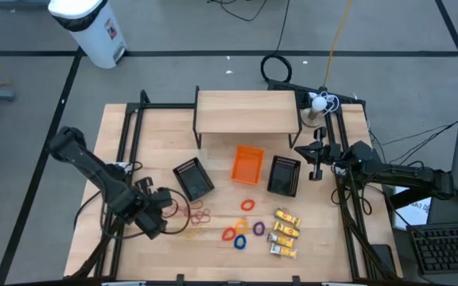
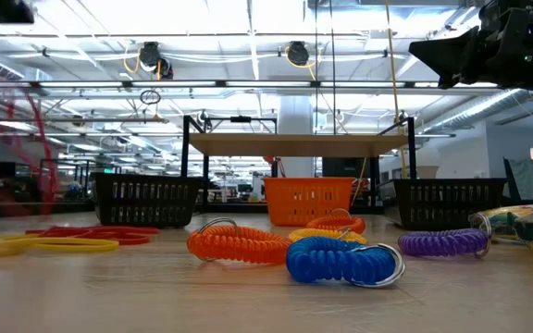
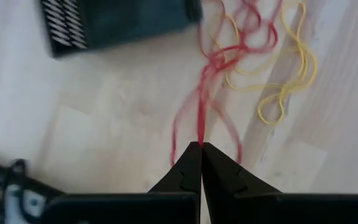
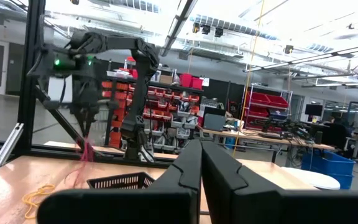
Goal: Pick & Place Office Desk Supplies
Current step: Put the red rubber band into the left black bin
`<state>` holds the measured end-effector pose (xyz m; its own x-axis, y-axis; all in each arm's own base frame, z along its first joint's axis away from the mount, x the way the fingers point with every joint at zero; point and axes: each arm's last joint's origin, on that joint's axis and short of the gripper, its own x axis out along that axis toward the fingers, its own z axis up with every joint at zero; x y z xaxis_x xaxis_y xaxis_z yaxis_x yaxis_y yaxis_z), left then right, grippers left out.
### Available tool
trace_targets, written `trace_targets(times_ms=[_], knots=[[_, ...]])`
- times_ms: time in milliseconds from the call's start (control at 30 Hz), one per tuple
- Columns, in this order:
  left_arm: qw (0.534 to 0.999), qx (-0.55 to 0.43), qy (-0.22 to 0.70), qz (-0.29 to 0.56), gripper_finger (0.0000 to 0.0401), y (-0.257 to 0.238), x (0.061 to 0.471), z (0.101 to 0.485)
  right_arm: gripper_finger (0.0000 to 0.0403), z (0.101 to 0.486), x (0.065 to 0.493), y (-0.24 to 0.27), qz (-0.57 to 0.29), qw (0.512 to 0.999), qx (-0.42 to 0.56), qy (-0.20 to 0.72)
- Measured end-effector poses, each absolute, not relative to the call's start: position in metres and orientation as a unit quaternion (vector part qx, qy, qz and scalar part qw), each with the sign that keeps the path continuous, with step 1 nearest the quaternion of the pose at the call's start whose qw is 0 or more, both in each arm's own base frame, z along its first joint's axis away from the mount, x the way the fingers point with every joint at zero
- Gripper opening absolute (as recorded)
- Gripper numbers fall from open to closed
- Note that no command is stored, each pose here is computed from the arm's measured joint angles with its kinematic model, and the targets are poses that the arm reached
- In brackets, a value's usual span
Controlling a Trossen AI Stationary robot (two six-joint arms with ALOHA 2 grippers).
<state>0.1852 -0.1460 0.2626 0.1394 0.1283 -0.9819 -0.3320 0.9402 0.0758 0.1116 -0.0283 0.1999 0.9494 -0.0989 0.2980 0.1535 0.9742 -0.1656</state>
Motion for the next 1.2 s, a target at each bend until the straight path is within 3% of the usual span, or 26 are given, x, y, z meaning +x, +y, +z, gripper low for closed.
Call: trace_targets(times_ms=[233, 367, 900, 1067, 1200], knots=[[0.732, -0.109, 0.661, 0.12, 0.0004, -0.147, 0.182, 0.22, 0.0, 0.2, 0.112, -0.028, -0.064, 0.983, -0.094, -0.146], [0.717, -0.127, 0.673, 0.126, 0.0028, -0.145, 0.178, 0.207, 0.0, 0.2, 0.112, -0.028, -0.064, 0.983, -0.094, -0.146], [0.758, -0.103, 0.622, 0.168, 0.0196, -0.132, 0.193, 0.202, 0.0, 0.201, 0.111, -0.028, -0.064, 0.982, -0.094, -0.149], [0.782, -0.067, 0.613, 0.094, 0.0205, -0.134, 0.22, 0.187, 0.0, 0.201, 0.111, -0.028, -0.064, 0.982, -0.094, -0.149], [0.761, -0.044, 0.642, 0.08, 0.0192, -0.128, 0.232, 0.169, 0.0, 0.201, 0.111, -0.028, -0.064, 0.982, -0.094, -0.149]])
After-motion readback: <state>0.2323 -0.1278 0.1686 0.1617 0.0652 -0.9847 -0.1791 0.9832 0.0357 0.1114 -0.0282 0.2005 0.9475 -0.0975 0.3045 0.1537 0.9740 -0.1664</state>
